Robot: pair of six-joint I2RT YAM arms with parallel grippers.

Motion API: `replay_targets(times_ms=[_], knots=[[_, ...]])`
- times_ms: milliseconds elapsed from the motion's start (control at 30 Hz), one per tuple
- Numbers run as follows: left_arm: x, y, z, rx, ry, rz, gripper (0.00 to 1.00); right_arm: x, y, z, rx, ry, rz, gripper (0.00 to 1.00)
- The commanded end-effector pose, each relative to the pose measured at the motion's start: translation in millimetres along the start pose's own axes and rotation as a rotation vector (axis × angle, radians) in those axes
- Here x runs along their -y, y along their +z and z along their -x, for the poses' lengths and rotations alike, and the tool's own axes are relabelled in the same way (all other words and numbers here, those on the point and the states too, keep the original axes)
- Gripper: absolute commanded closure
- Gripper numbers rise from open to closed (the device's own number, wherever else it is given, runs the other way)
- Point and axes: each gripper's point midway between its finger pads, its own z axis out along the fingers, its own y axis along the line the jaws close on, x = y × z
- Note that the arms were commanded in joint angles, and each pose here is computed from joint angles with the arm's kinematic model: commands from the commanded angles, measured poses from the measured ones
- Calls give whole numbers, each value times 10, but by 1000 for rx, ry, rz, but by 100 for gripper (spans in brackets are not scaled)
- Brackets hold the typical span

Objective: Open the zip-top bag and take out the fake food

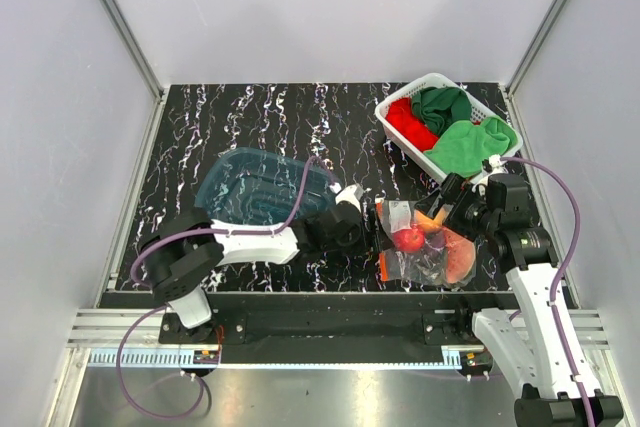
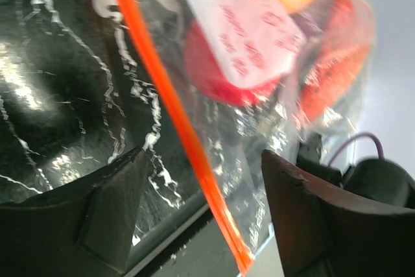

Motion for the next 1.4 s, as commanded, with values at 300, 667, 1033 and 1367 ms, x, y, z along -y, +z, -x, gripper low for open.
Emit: replay_targets(times_ms=[300, 667, 1033, 1367], knots=[[355, 316, 300, 109, -153, -110, 30, -318, -222, 167, 59, -70, 118, 0], [622, 351, 493, 109, 18, -197, 95, -309, -247, 245, 89, -94, 97, 0], [890, -164, 735, -54, 626, -110, 100, -367, -110, 689, 123, -99, 3, 0], [1062, -690, 922, -18, 895, -149, 100, -449, -23, 955, 155, 114, -53, 1]])
